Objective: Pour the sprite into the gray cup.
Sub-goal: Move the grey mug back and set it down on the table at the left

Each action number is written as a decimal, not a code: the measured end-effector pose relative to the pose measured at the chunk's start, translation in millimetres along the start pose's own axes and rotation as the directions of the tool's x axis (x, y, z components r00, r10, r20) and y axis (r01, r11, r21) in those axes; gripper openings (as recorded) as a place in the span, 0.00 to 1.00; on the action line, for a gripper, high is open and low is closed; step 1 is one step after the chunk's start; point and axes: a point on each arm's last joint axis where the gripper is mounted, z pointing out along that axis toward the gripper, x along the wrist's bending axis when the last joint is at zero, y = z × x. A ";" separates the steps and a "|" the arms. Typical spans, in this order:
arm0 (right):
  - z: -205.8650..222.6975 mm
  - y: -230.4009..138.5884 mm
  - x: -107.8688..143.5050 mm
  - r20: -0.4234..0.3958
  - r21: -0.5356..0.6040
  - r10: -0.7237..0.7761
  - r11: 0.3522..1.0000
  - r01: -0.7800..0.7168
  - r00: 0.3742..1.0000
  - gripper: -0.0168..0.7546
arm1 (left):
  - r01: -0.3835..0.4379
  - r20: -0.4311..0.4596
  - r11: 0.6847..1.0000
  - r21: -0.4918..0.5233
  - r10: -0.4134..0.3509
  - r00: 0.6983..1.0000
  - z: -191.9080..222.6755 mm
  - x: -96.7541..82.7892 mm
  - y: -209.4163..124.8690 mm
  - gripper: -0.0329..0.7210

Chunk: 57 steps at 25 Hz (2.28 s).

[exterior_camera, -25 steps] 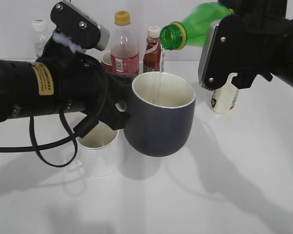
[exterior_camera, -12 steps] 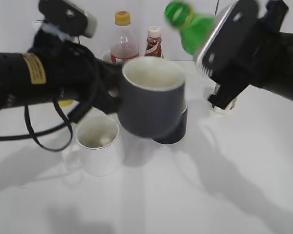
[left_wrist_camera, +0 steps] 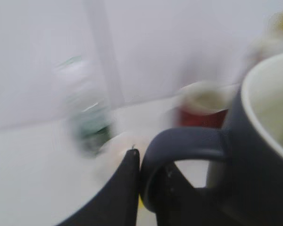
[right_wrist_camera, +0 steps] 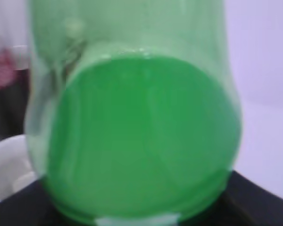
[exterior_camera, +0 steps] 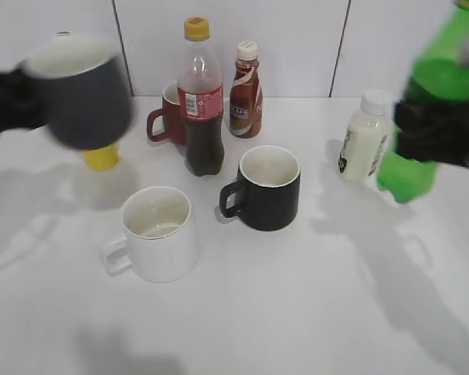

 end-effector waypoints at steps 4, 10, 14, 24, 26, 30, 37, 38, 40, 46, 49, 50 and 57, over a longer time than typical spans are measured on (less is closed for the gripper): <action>-6.6 -18.9 -16.9 0.047 -0.023 0.089 0.996 -0.088 0.995 0.55 | 0.063 -0.179 0.998 0.027 -0.058 0.982 -5.9 48.1 -38.6 0.12; -0.4 -28.6 -16.1 0.039 0.003 0.073 0.997 -0.074 0.997 0.55 | 0.077 -0.256 0.997 0.018 -0.070 0.964 16.2 74.7 -77.6 0.12; 0.9 -30.5 -15.6 0.036 0.012 0.068 0.998 -0.069 0.997 0.55 | 0.005 -0.256 1.000 -0.002 -0.005 0.967 33.6 77.2 -102.7 0.12; 0.9 -30.5 -15.5 0.035 0.011 0.070 0.997 -0.071 0.997 0.55 | 0.032 -0.258 0.994 0.109 -0.003 0.966 48.4 77.7 -152.6 0.12; 0.9 -30.5 -15.5 0.035 0.011 0.072 0.997 -0.073 0.997 0.55 | 0.032 -0.256 0.993 0.112 -0.002 0.967 48.6 77.5 -153.6 0.12; 0.9 -30.5 -15.5 0.035 0.011 0.076 0.997 -0.076 0.997 0.55 | 0.029 -0.242 0.992 0.121 0.001 0.970 48.9 76.3 -154.5 0.12; 0.9 -30.4 -15.4 0.034 0.010 0.092 0.996 -0.093 0.995 0.55 | 0.034 -0.232 0.992 0.124 -0.005 0.973 34.6 69.8 -161.8 0.22; 0.9 -30.4 -15.2 0.032 0.010 0.093 0.996 -0.093 0.995 0.55 | 0.034 -0.230 0.992 0.119 -0.006 0.973 31.7 68.6 -162.6 0.24; 0.9 -30.3 -14.6 0.025 0.009 0.089 0.996 -0.089 0.996 0.55 | 0.030 -0.225 0.994 0.106 -0.005 0.974 27.0 66.4 -163.3 0.27; 2.3 -31.1 -13.2 0.012 0.005 0.078 0.997 -0.078 0.997 0.55 | 0.034 -0.197 0.989 0.142 -0.005 0.980 10.9 57.9 -171.7 0.35; 6.5 -31.7 -13.8 0.022 -0.030 0.067 0.997 -0.066 0.998 0.55 | 0.041 -0.188 0.984 0.172 -0.008 0.982 0.1 53.5 -175.7 0.36; 9.3 -33.6 -13.9 0.028 -0.039 0.062 0.997 -0.061 0.998 0.55 | 0.041 -0.188 0.984 0.175 -0.008 0.982 -3.0 52.5 -175.4 0.36; 36.0 -68.0 -13.2 0.063 -0.024 0.042 0.999 -0.041 0.997 0.55 | 0.057 -0.197 0.998 0.024 -0.051 0.979 -12.8 52.4 -141.9 0.36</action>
